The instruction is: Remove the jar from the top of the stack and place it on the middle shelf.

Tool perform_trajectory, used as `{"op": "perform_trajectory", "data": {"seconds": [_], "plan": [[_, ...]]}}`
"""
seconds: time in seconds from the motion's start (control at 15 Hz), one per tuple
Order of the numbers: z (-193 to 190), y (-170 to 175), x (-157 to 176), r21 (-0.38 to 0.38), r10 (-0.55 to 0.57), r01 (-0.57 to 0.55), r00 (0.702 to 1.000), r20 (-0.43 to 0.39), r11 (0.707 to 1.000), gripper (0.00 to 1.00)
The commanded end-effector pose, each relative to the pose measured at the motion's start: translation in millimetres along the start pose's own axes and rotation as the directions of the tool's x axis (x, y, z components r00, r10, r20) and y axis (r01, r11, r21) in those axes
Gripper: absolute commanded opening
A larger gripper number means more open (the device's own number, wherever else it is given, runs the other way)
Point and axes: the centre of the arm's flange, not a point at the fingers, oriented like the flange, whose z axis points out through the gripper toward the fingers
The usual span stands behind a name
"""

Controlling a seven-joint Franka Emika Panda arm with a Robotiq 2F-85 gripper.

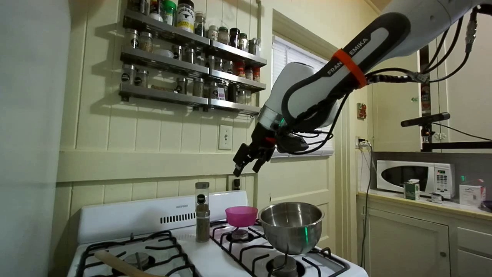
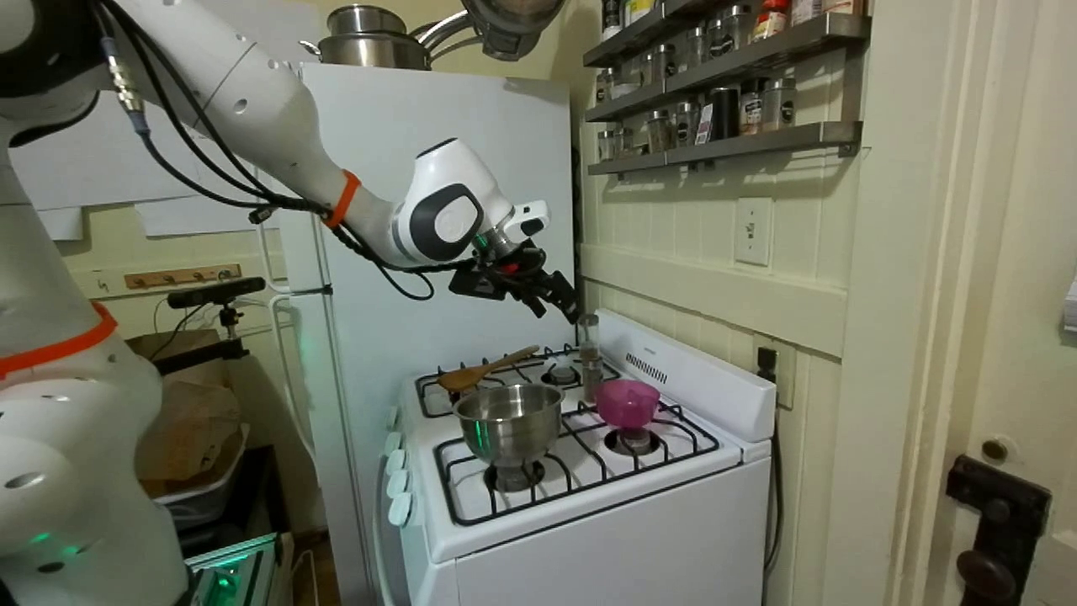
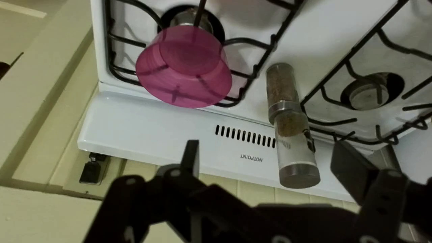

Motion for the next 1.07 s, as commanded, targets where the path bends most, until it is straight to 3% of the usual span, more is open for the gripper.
{"op": "perform_trajectory", "data": {"seconds": [0.0,0.47,1.0], "plan": [[36.7,-11.6,2.6,0.022,0.004,-0.003,0.997,-0.078,1.0,1.0],[68.4,-23.0,7.8,0.059,0.037,-0.031,0.995,-0.095,0.998,1.0],[89.6,-40.5,14.1,0.107,-0.018,0.028,0.996,-0.092,0.994,1.0]]}}
